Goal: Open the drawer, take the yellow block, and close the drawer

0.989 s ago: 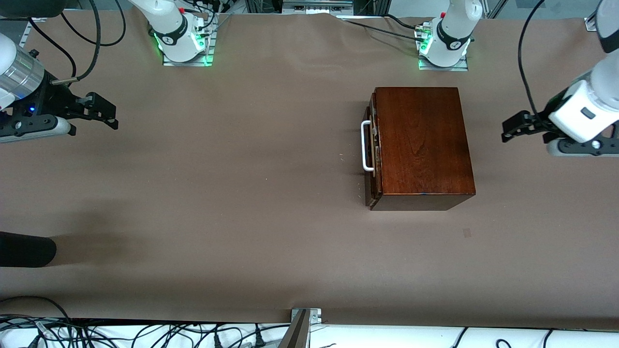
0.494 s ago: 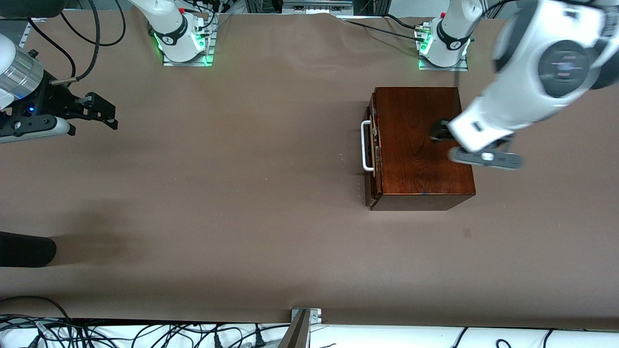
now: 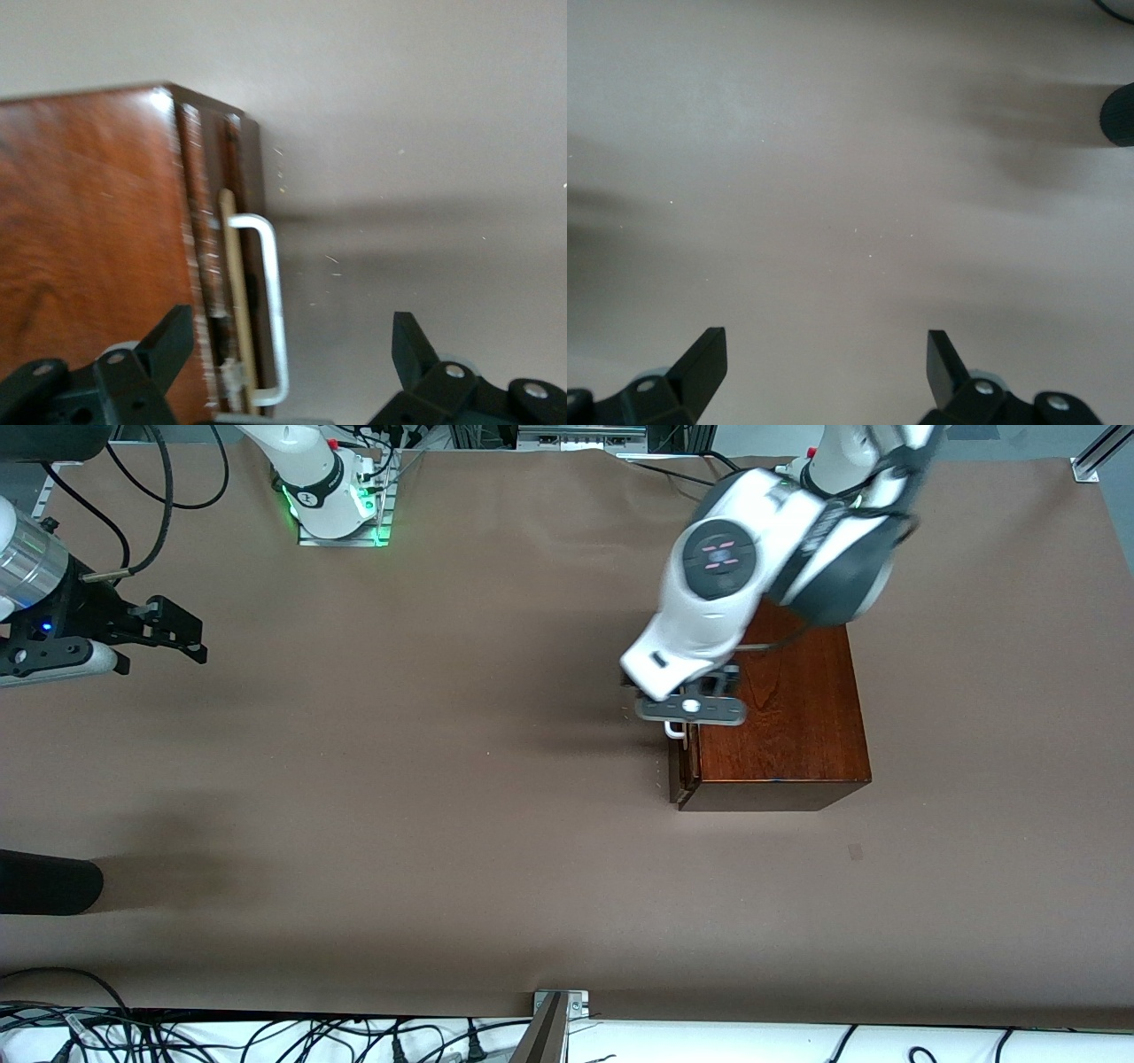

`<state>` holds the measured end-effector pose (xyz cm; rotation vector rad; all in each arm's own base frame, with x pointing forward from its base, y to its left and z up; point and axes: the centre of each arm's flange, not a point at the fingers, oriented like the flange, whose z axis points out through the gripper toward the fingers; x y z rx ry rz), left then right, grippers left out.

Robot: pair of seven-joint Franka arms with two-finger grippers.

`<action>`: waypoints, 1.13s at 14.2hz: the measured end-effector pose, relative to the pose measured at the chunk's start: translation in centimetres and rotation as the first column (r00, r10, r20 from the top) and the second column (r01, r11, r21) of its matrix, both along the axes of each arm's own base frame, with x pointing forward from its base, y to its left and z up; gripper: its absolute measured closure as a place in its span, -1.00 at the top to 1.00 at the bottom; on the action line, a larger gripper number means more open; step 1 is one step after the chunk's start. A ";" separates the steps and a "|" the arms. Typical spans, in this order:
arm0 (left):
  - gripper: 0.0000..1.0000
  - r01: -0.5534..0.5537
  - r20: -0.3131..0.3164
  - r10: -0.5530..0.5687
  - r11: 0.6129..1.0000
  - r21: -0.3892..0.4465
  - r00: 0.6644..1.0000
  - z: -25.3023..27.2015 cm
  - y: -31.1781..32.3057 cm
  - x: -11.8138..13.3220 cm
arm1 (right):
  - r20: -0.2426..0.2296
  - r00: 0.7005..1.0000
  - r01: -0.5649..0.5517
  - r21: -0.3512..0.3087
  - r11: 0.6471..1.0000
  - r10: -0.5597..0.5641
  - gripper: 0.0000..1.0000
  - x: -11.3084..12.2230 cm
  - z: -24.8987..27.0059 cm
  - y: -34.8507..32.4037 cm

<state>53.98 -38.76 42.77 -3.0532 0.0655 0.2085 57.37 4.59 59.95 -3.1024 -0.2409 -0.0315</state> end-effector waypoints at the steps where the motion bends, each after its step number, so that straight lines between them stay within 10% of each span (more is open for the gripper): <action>1: 1.00 -0.003 -0.012 0.003 1.000 0.015 1.000 -1.1 -0.8 -0.6 | 0.000 1.000 -0.002 0.000 1.000 0.002 1.00 0.0 0.0 -0.2; 16: 1.00 -0.028 -0.017 0.031 0.987 0.160 0.999 -10.3 -2.7 -5.9 | -0.004 1.000 -0.004 -0.001 1.000 0.004 1.00 0.1 -0.1 -0.3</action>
